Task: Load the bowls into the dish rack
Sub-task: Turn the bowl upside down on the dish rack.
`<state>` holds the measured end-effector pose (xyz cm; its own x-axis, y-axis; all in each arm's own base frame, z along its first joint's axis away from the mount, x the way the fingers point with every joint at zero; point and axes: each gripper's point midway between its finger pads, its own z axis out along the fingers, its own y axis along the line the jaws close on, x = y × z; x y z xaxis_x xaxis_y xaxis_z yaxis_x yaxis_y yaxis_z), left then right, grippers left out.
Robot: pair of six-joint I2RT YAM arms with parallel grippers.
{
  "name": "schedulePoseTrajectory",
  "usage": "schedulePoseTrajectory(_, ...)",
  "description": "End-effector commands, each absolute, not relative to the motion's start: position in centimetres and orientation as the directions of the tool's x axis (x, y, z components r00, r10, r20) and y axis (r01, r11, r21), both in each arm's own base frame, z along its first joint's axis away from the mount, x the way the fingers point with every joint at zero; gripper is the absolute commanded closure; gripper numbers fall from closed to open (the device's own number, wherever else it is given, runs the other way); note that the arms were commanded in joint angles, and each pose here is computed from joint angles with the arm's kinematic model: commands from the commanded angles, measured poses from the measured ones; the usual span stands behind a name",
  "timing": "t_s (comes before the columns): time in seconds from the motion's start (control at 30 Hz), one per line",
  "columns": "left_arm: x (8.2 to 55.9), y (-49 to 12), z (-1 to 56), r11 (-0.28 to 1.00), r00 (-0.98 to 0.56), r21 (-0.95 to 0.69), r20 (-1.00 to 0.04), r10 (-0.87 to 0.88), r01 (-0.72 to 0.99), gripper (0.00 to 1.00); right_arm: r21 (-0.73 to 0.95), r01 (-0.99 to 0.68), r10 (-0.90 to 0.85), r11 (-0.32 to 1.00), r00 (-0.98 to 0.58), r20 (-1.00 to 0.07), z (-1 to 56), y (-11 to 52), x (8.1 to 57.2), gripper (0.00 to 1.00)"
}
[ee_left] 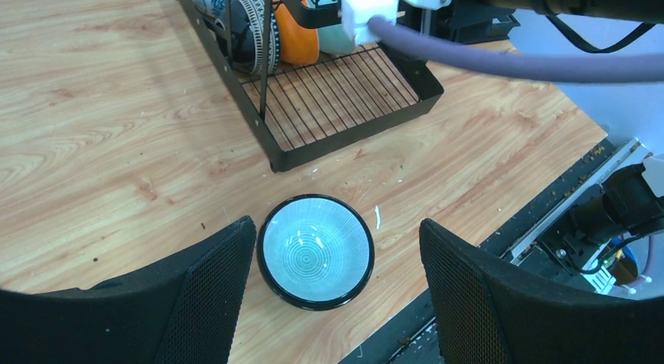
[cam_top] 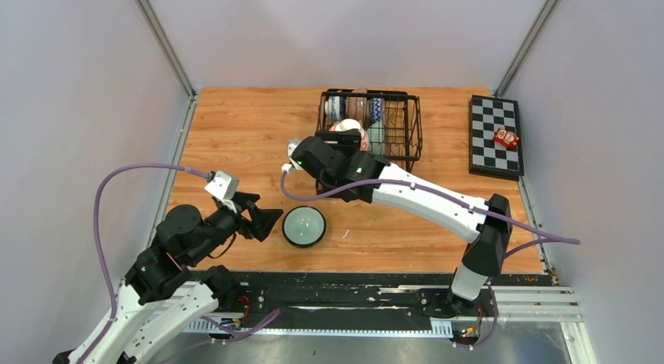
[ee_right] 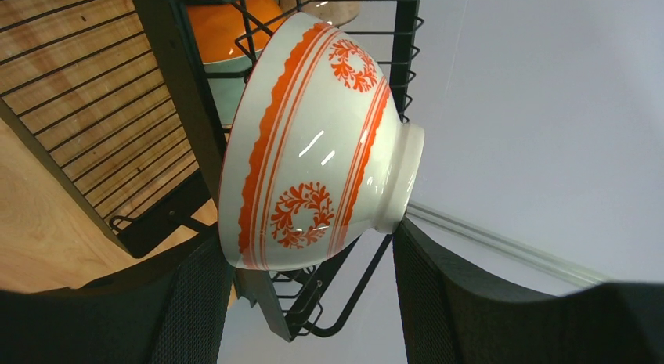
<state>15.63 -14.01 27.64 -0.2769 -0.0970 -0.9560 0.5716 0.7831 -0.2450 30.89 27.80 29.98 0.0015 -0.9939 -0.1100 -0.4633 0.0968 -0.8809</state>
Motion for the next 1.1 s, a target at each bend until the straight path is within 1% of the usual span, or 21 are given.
schedulePoseTrajectory(0.0,15.5,-14.0,27.8,0.778,-0.254,-0.228,-0.963,-0.092,0.586,0.22,-0.882,-0.458,-0.993,0.111,-0.028,-0.111,30.7,27.3,31.3,0.98)
schedulePoseTrajectory(0.23,15.6,-14.0,27.6,0.78,-0.256,-0.228,-0.962,-0.089,0.584,0.22,-0.873,-0.477,-0.995,0.098,-0.026,-0.097,30.1,27.5,31.2,0.97)
schedulePoseTrajectory(0.27,15.5,-14.0,27.6,0.779,-0.257,-0.228,-0.962,-0.09,0.583,0.22,-0.872,-0.481,-0.995,0.094,-0.025,-0.094,29.9,27.5,31.2,0.95)
schedulePoseTrajectory(0.3,15.5,-14.0,27.6,0.779,-0.256,-0.229,-0.962,-0.091,0.583,0.22,-0.871,-0.482,-0.995,0.094,-0.025,-0.094,29.9,27.5,31.1,0.9)
schedulePoseTrajectory(0.33,15.5,-14.0,27.6,0.779,-0.256,-0.229,-0.962,-0.091,0.583,0.22,-0.871,-0.483,-0.996,0.091,-0.026,-0.09,29.8,27.4,31.2,0.77)
schedulePoseTrajectory(0.37,15.5,-14.0,27.6,0.78,-0.257,-0.228,-0.962,-0.088,0.583,0.22,-0.872,-0.482,-0.996,0.088,-0.028,-0.085,29.7,27.3,31.2,0.7)
schedulePoseTrajectory(0.4,15.5,-14.0,27.6,0.78,-0.257,-0.227,-0.962,-0.088,0.583,0.22,-0.873,-0.48,-0.996,0.086,-0.028,-0.083,29.7,27.3,31.2,0.56)
schedulePoseTrajectory(0.5,15.6,-13.9,27.5,0.783,-0.256,-0.224,-0.963,-0.085,0.58,0.22,-0.871,-0.483,-0.996,0.09,-0.027,-0.088,29.7,27.4,31.1,0.43)
schedulePoseTrajectory(0.57,15.6,-13.9,27.5,0.784,-0.258,-0.223,-0.962,-0.084,0.579,0.22,-0.869,-0.486,-0.996,0.089,-0.027,-0.086,29.6,27.3,31.1,0.4)
schedulePoseTrajectory(0.73,15.7,-13.8,27.4,0.788,-0.257,-0.22,-0.963,-0.081,0.575,0.22,-0.868,-0.488,-0.996,0.089,-0.027,-0.087,29.6,27.2,31.0,0.22)
schedulePoseTrajectory(0.83,15.8,-13.7,27.3,0.794,-0.258,-0.215,-0.963,-0.076,0.569,0.22,-0.868,-0.487,-0.996,0.091,-0.028,-0.089,29.6,27.2,31.0,0.15)
schedulePoseTrajectory(0.97,15.9,-13.8,27.3,0.795,-0.26,-0.213,-0.963,-0.072,0.569,0.22,-0.871,-0.48,-0.995,0.102,-0.029,-0.101,29.9,27.2,31.0,0.11)
schedulePoseTrajectory(1.07,15.9,-13.8,27.3,0.796,-0.261,-0.212,-0.963,-0.071,0.567,0.22,-0.873,-0.475,-0.993,0.111,-0.028,-0.111,30.3,27.2,31.0,0.11)
